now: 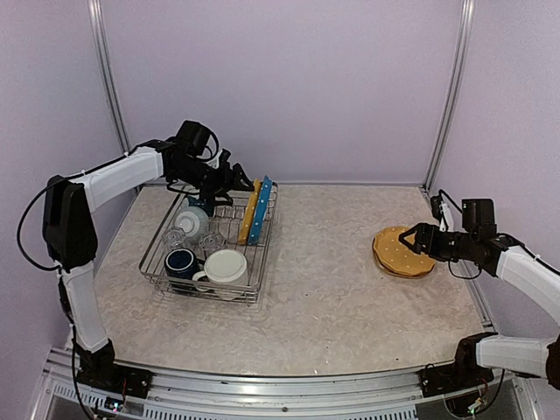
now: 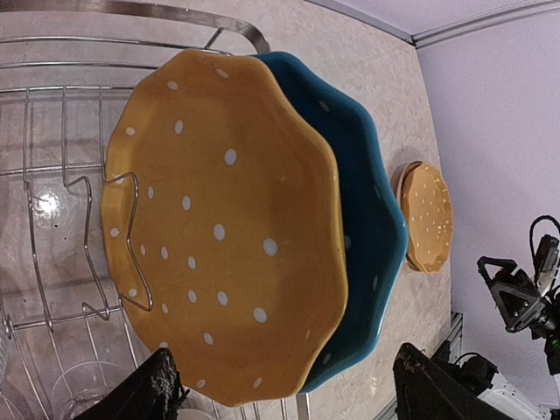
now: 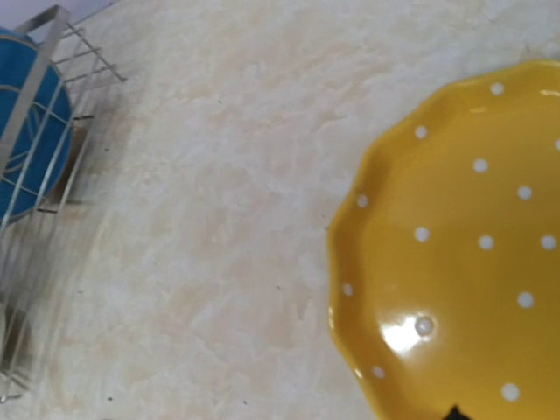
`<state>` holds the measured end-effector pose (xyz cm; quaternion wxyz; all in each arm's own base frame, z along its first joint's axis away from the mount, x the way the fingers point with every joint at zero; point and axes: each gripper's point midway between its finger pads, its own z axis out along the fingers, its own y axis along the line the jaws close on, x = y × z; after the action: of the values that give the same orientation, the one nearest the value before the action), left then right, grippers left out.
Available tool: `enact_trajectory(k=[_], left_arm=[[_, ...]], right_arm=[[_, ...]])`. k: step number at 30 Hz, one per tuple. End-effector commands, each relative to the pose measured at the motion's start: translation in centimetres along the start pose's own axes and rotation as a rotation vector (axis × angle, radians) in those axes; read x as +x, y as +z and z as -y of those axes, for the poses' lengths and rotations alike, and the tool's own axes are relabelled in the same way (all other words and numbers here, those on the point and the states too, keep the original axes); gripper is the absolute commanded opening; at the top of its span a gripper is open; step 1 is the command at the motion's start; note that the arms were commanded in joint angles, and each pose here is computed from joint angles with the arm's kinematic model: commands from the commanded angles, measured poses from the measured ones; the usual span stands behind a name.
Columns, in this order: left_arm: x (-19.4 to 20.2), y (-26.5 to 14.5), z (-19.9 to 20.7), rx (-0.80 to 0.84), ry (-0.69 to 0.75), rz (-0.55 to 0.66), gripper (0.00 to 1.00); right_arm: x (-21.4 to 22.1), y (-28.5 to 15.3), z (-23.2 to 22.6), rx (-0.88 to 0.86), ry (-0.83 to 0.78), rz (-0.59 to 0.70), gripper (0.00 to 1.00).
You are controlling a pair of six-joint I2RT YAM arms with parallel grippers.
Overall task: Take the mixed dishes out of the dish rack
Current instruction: Grab the plate from the dish rack.
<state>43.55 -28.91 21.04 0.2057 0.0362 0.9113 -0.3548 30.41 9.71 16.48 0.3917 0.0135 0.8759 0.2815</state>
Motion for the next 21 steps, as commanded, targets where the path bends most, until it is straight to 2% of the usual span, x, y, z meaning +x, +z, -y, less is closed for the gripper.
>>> enact_trajectory(k=[1,8,16,21], left_arm=[[-1.1,0.8,1.6,0.074,0.000,0.020,0.79],[-1.1,2.6,0.6,0.048,-0.032,0.002,0.52],[-0.5,4.8,0.6,0.006,-0.004,-0.012,0.48],[-0.5,5.4,-0.7,-0.148,0.036,0.020,0.48]], right_arm=[[-0.9,0.0,-1.1,-0.041,-0.021,0.023,0.78],[-1.5,-0.2,-1.2,-0.038,-0.037,0.037,0.78],[-1.4,0.0,-0.9,-0.024,-0.031,0.032,0.78],[-1.1,-0.1,-0.6,-0.010,-0.034,0.030,0.77]])
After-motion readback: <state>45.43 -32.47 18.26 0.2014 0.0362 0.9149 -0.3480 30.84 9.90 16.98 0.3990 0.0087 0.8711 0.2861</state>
